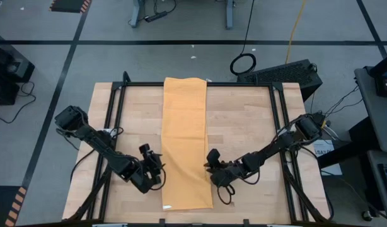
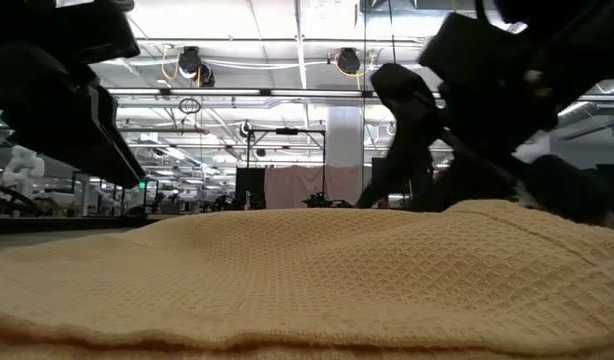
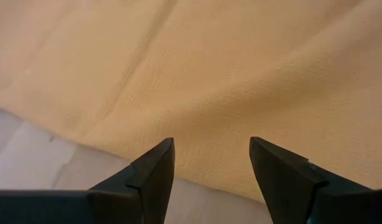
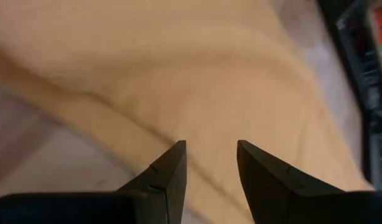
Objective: Roll towel
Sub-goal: Fold the yellow towel
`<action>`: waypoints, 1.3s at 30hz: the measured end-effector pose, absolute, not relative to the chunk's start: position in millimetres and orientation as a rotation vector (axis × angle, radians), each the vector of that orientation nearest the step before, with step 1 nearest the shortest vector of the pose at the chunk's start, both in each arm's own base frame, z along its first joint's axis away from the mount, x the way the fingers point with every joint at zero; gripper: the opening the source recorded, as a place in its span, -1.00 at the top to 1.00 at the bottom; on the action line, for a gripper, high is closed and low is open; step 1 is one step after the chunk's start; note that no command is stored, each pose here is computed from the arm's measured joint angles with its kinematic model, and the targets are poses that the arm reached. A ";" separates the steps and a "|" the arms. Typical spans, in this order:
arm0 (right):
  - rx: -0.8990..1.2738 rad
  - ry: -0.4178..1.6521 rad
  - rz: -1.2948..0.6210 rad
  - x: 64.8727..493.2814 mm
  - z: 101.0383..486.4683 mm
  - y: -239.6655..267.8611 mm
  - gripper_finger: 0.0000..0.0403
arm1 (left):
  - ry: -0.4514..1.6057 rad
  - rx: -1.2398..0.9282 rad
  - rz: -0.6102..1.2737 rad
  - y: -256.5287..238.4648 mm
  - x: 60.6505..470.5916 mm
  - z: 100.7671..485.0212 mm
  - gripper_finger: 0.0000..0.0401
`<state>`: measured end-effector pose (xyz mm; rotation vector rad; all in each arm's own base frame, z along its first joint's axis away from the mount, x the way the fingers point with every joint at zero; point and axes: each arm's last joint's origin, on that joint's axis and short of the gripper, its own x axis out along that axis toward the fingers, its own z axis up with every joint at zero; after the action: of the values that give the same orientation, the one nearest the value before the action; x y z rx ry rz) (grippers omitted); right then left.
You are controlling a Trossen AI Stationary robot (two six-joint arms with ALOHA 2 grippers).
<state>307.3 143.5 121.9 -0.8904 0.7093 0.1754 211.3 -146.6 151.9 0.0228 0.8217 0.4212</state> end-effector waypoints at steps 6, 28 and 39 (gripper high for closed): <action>-0.953 0.719 0.241 312.4 115.9 135.9 0.34 | 0.854 -0.051 0.414 -138.7 208.3 138.4 -0.07; -1.033 0.679 0.305 318.4 110.5 134.0 0.34 | 0.838 -0.126 0.381 -136.7 203.5 126.0 -0.07; -1.088 0.683 0.313 316.6 110.6 136.0 0.34 | 0.842 -0.125 0.379 -136.6 203.4 125.9 -0.07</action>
<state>316.6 136.0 110.6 -1.0878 0.6834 0.3135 203.4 -136.6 125.9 -0.1254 0.8423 0.3790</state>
